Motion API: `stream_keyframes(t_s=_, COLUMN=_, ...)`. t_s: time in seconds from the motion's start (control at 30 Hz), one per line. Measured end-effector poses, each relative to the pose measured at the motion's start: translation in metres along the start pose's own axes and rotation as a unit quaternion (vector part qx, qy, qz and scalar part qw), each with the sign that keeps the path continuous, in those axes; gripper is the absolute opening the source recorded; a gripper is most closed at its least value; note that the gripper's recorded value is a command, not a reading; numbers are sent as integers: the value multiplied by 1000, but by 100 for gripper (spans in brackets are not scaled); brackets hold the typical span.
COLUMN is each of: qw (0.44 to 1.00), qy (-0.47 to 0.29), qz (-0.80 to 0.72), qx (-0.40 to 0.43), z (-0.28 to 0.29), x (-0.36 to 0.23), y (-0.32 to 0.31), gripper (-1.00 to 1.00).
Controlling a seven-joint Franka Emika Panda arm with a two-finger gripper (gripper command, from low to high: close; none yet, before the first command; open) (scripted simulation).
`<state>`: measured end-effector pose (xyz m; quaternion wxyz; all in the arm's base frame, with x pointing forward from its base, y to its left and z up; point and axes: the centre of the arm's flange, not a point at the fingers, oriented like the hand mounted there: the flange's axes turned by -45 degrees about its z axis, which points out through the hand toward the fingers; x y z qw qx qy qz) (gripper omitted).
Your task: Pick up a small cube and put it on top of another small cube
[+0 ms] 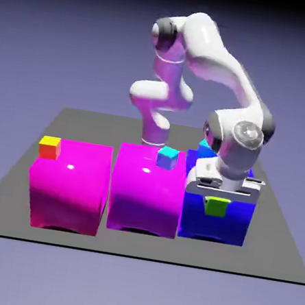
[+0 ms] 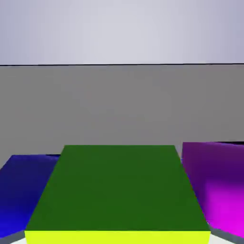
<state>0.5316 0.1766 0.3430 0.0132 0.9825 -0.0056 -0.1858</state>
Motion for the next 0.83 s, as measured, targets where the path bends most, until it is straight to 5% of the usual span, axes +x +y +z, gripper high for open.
stream_keyframes(t_s=0.53, qw=1000, qy=-6, qz=13, qx=21, z=-60, x=-162, y=131, gripper=-100)
stream_keyframes(t_s=0.7, qw=1000, qy=-6, qz=13, qx=22, z=-5, x=-155, y=129, gripper=-100)
stream_keyframes(t_s=0.73, qw=1000, qy=-6, qz=13, qx=22, z=8, x=-155, y=129, gripper=100)
stream_keyframes(t_s=0.83, qw=1000, qy=-6, qz=13, qx=20, z=-6, x=-155, y=129, gripper=100)
